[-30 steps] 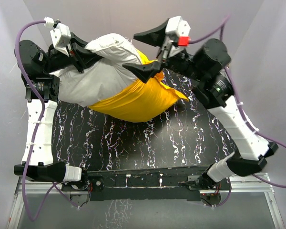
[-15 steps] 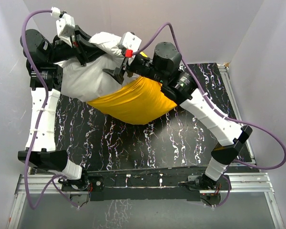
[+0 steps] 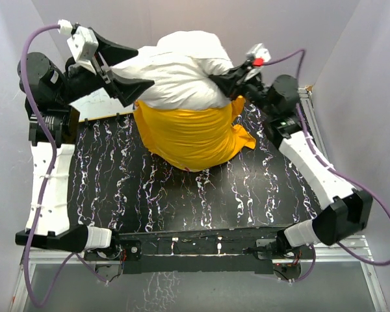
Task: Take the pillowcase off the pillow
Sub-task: Remove the pillow from the pillowcase.
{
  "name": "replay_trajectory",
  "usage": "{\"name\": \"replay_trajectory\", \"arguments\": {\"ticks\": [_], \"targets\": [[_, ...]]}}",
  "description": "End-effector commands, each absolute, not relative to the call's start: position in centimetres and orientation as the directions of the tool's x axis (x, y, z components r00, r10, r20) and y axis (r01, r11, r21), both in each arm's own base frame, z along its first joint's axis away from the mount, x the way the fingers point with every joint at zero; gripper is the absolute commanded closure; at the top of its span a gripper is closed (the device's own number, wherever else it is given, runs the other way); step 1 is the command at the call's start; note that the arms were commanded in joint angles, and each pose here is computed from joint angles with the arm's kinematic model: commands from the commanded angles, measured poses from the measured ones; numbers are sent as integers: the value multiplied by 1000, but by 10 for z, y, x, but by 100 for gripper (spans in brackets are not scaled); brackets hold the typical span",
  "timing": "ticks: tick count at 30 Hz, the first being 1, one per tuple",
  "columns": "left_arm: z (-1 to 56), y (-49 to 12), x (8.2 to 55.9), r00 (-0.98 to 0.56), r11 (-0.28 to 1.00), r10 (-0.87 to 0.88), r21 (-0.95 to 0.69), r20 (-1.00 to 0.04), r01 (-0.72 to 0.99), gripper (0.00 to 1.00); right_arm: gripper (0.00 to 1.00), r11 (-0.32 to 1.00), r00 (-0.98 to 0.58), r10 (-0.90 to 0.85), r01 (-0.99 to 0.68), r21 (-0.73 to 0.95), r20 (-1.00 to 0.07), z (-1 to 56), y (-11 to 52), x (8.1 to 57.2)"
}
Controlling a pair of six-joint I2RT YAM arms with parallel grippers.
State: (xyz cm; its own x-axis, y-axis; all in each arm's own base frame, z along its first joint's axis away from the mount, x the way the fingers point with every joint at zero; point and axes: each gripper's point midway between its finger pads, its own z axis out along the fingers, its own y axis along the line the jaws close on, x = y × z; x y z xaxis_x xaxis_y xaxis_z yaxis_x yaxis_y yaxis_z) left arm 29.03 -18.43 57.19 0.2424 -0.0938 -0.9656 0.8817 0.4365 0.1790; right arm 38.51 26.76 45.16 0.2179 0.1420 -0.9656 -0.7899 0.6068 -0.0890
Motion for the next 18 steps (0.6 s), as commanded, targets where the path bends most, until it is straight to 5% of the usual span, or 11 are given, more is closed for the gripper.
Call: {"name": "replay_trajectory", "arguments": {"ticks": [1, 8, 13, 18], "targets": [[546, -173, 293, 194, 522, -47, 141, -980, 841, 3, 92, 552, 160, 223, -834, -11, -962, 460, 241, 362], [520, -162, 314, 85, 608, -68, 27, -994, 794, 3, 92, 454, 196, 235, -888, -71, -952, 466, 237, 330], [492, -161, 329, -110, 586, -171, -190, -979, 788, 3, 92, 492, 194, 215, -868, -66, -957, 457, 229, 328], [495, -157, 326, -71, 609, -194, -177, -978, 773, 3, 92, 594, 167, 169, -804, -35, -971, 449, 215, 347]]}}
